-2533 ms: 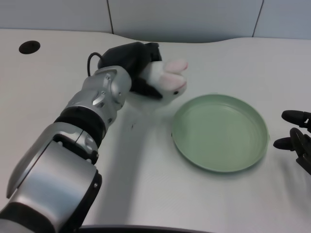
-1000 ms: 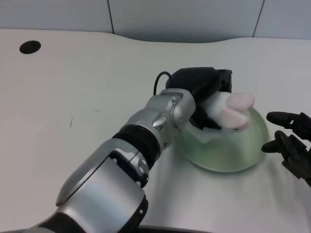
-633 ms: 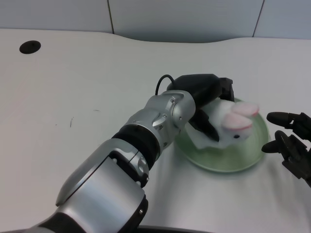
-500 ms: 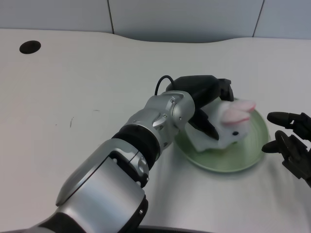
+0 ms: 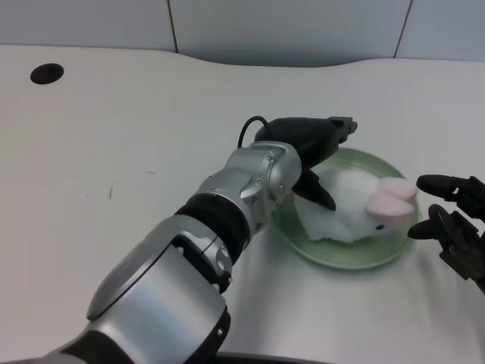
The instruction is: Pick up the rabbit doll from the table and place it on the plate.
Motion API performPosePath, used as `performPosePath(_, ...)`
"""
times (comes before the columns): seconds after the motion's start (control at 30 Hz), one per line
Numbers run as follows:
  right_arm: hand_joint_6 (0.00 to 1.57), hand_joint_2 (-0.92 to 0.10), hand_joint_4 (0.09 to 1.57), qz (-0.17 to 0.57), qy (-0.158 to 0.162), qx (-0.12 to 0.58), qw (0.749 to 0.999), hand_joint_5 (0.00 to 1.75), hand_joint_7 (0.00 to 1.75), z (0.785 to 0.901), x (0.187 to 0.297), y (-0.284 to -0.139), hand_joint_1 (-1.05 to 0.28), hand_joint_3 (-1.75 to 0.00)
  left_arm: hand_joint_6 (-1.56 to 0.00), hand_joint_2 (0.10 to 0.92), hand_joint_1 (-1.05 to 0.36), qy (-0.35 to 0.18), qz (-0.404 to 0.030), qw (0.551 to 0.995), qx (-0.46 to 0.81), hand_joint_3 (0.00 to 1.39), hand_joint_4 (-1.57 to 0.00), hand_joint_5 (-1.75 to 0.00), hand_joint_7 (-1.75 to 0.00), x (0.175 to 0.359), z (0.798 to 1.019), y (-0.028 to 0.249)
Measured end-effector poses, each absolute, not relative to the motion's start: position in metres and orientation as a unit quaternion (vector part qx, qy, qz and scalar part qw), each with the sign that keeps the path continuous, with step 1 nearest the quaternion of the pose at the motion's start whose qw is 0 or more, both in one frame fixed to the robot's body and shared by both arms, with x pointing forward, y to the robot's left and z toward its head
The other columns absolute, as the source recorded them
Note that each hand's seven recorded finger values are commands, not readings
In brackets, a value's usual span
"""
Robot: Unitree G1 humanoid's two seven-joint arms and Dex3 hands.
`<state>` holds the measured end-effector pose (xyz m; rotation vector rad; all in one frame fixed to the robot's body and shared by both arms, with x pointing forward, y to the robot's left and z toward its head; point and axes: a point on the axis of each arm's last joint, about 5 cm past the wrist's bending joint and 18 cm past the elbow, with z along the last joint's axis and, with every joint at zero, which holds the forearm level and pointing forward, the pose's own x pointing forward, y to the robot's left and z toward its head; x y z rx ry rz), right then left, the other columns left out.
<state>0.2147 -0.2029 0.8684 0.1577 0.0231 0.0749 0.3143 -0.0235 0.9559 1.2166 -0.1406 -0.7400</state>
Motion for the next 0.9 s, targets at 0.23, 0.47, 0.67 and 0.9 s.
performPosePath(0.23,0.30,-0.92,0.26,0.036,0.014,0.079,0.996,1.45,0.94,0.867,0.215,-0.204,-0.30,-0.51,-0.04,0.902,-0.84,-0.053,-0.332,0.781,0.526,0.01,0.00,0.00,-0.04,0.323,0.963,-0.012)
performPosePath(0.47,0.31,-0.92,0.24,0.037,0.016,0.075,0.996,1.45,0.95,0.867,0.218,-0.206,-0.30,-0.50,-0.09,0.921,-0.85,-0.032,-0.327,0.842,0.428,0.02,-0.04,-0.02,-0.06,0.340,0.979,0.015)
performPosePath(0.67,0.32,-0.92,0.25,0.040,0.015,0.074,0.996,1.45,0.95,0.868,0.222,-0.207,-0.29,-0.50,-0.08,0.921,-0.85,-0.028,-0.341,0.866,0.364,0.09,-0.11,-0.07,-0.05,0.351,0.989,0.042)
performPosePath(0.9,0.33,-0.92,0.26,0.040,0.015,0.073,0.996,1.47,0.97,0.867,0.223,-0.209,-0.30,-0.50,-0.15,0.921,-0.83,-0.026,-0.340,0.893,0.295,0.11,-0.13,-0.09,-0.06,0.355,0.980,0.089)
